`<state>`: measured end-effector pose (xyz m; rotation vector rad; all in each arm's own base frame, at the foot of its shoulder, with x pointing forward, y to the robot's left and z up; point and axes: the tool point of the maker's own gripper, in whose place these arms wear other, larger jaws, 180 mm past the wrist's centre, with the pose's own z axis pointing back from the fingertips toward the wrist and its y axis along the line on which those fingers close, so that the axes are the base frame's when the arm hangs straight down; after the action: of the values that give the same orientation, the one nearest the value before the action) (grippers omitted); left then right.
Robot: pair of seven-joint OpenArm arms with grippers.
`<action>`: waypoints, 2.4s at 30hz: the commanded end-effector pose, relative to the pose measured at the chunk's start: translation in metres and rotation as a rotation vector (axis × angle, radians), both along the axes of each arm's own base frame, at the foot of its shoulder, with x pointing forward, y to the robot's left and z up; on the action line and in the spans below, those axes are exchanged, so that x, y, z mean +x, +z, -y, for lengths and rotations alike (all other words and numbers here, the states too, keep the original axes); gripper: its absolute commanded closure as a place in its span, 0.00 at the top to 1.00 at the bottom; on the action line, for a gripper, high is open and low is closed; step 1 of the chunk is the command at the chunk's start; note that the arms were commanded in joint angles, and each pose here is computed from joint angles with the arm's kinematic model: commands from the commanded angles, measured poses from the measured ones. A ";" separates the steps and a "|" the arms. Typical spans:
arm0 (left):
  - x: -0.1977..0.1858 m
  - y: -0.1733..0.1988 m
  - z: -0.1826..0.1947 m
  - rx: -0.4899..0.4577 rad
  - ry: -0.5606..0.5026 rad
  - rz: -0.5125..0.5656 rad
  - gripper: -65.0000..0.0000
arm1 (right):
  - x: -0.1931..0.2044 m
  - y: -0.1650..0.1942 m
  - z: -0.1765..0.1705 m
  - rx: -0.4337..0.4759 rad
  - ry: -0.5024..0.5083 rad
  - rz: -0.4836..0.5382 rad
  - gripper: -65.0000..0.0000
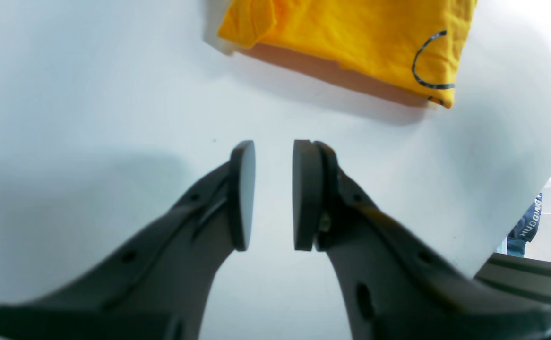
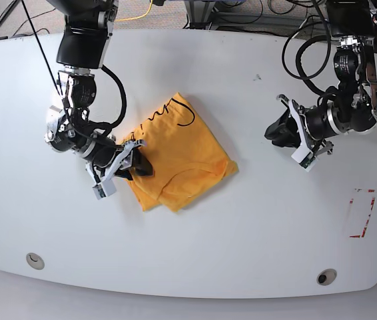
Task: Layout the t-shirt on the table in an organized manner, then fold the t-shirt properly
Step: 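Release the right gripper and lift it off the folded shirt, then grasp the folded shirt corner with the right gripper and tug it straight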
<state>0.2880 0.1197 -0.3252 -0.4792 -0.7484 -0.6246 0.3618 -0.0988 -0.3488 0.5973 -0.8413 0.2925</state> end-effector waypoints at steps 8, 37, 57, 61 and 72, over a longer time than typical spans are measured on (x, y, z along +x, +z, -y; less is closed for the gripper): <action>0.007 0.014 0.021 -0.017 -0.074 0.047 0.19 | -0.003 0.048 0.010 -0.041 -0.002 0.167 0.97; 0.004 0.012 0.029 -0.027 -0.090 0.039 0.19 | 0.018 0.003 0.030 -0.308 0.038 0.126 0.23; 0.005 0.013 0.032 -0.038 -0.091 0.041 0.19 | -0.037 -0.062 0.015 -0.256 0.039 0.000 0.21; 0.005 0.013 0.032 -0.038 -0.091 0.041 0.19 | -0.058 -0.061 0.004 -0.267 0.061 -0.013 0.21; -0.001 0.009 0.041 -0.038 -0.121 0.028 0.19 | -0.103 -0.043 -0.024 -0.283 0.098 -0.020 0.22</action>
<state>0.2808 0.0794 -0.3290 -0.5477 -0.7146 -0.7248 0.2534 -0.0799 -0.4087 0.3770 -0.6831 0.4693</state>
